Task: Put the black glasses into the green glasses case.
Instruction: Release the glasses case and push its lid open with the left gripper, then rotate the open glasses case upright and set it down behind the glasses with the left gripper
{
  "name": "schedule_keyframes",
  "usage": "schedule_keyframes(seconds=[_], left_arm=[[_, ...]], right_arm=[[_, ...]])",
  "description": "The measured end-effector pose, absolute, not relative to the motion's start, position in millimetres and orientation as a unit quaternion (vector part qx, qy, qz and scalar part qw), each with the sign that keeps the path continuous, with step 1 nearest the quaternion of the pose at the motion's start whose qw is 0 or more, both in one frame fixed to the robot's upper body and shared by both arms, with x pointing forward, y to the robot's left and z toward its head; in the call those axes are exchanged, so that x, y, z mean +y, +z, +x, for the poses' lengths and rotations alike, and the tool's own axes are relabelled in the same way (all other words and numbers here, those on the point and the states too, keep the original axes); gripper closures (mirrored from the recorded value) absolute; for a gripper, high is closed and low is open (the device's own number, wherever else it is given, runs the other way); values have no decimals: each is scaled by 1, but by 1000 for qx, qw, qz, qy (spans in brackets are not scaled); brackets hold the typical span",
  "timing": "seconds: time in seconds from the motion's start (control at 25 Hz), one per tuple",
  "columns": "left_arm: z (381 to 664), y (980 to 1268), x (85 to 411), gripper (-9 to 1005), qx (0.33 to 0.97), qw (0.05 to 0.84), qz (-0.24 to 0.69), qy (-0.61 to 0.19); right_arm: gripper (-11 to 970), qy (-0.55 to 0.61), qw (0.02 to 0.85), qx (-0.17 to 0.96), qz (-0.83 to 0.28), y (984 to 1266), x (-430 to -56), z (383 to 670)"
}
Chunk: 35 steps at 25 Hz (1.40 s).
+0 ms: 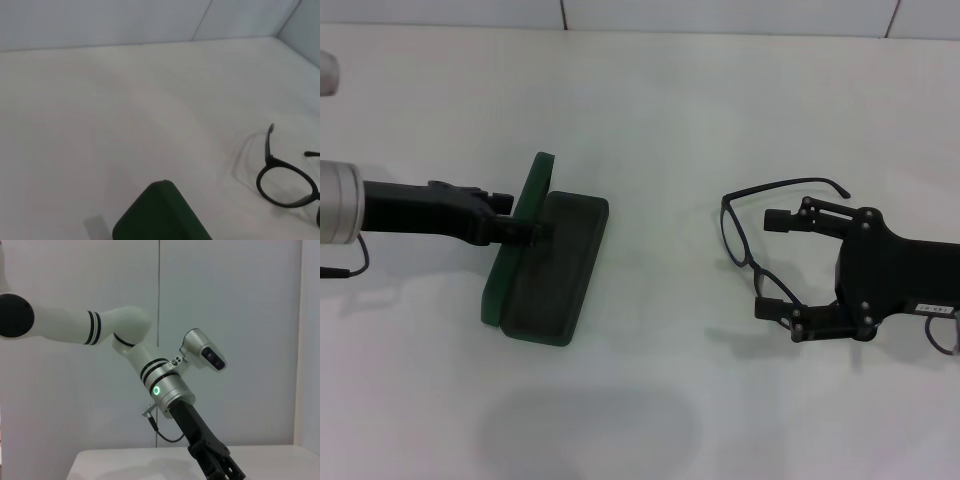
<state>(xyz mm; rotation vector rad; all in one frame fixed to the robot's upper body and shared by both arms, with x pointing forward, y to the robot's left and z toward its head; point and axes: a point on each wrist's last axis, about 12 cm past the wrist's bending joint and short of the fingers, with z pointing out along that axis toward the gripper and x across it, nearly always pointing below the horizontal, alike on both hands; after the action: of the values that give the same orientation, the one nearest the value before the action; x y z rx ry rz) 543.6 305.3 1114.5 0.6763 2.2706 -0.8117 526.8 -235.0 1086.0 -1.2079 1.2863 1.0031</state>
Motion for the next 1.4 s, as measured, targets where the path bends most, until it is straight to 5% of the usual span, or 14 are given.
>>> schedule_keyframes(seconds=[0.52, 0.92, 1.16, 1.4], left_arm=[[556, 1116, 300, 168, 884, 283, 246, -281], [562, 1120, 305, 612, 881, 302, 263, -252], [580, 1133, 298, 785, 856, 340, 323, -216], [604, 1149, 271, 786, 781, 395, 457, -162]], right_arm=[[84, 418, 530, 538, -505, 1087, -234, 528], [84, 419, 532, 533, -507, 1087, -231, 527], [85, 425, 531, 531, -506, 1085, -229, 522], [85, 430, 526, 524, -514, 1081, -222, 518]])
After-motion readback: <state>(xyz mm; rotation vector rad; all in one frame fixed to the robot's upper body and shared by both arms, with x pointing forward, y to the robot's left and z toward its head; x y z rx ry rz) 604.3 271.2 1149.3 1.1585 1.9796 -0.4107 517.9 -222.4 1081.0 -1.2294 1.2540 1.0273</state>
